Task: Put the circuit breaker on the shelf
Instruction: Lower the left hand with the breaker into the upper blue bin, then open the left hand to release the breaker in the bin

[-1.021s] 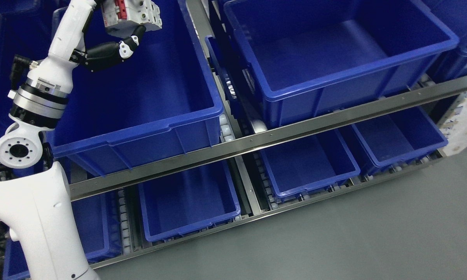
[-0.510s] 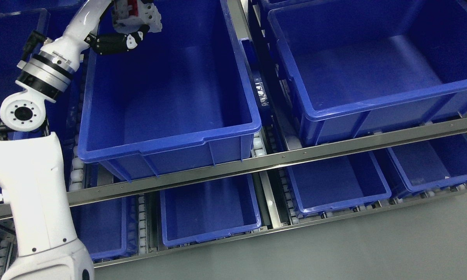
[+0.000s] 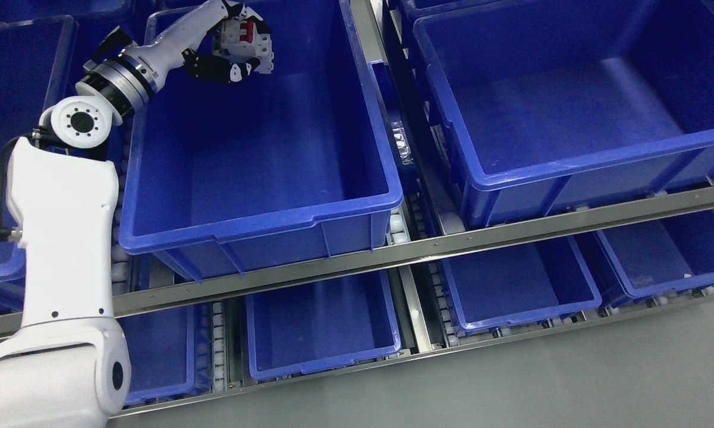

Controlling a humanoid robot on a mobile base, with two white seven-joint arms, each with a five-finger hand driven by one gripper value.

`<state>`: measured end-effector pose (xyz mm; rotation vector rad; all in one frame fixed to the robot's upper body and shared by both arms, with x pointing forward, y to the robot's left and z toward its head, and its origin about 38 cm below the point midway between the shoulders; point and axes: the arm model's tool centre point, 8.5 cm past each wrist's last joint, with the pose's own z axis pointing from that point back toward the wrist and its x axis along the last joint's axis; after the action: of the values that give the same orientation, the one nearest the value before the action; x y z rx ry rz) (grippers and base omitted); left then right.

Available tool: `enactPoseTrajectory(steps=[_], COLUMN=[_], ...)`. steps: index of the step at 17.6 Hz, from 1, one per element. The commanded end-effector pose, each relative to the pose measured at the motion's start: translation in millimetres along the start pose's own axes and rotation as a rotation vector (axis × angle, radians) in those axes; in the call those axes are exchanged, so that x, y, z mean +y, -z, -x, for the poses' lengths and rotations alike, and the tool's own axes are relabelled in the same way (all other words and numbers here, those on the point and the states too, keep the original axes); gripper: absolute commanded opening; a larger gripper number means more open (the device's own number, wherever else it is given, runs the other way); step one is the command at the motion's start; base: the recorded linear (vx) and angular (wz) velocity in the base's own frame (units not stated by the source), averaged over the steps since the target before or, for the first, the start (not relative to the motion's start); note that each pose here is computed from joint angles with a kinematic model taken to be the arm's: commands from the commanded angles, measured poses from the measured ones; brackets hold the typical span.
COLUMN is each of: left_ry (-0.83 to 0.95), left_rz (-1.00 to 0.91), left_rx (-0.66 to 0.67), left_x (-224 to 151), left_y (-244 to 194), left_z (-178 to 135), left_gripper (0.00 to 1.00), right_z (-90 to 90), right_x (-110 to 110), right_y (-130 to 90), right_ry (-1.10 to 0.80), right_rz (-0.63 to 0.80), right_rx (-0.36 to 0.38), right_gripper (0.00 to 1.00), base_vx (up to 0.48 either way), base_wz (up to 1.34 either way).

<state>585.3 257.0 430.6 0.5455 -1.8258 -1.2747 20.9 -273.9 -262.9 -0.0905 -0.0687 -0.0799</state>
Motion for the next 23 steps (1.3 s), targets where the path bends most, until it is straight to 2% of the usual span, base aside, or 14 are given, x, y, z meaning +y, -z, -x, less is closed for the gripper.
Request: enactPoseTrajectory(steps=[1, 5, 8, 14, 17, 21, 23], left_ry=[-0.109, -0.124, -0.135, -0.139, -0.12, -0.113, -0.107], left_rz=[0.253, 0.259, 0.263, 0.227, 0.201, 0.186, 0.152], left_rx=[0.144, 0.145, 0.144, 0.203, 0.197, 0.189, 0.167], left_x=[-83, -89, -91, -84, -64, -54, -38], left_y=[18, 24, 33, 33, 35, 37, 39], left_z=[41, 35, 26, 30, 26, 21, 13], left_gripper=[0.18, 0.19, 0.25, 0.54, 0.61, 0.75, 0.82], right_z=[-1.0, -1.0, -1.0, -1.0, -1.0, -1.0, -1.0], right_x=[-11, -11, -11, -11, -11, -11, -11], right_y=[0, 0, 0, 0, 0, 0, 0], right_ry=[-0.002, -0.002, -0.002, -0.002, -0.002, -0.002, -0.002], right_rz=[0.017, 0.017, 0.017, 0.017, 0.017, 0.017, 0.017], right_rx=[-0.002, -0.002, -0.002, -0.002, -0.002, -0.002, -0.002], right_gripper=[1.0, 1.0, 1.0, 1.0, 1.0, 1.0, 1.0], base_vx=[0.0, 0.0, 0.0, 0.0, 0.0, 0.0, 0.0], base_wz=[0.0, 0.0, 0.0, 0.0, 0.0, 0.0, 0.0])
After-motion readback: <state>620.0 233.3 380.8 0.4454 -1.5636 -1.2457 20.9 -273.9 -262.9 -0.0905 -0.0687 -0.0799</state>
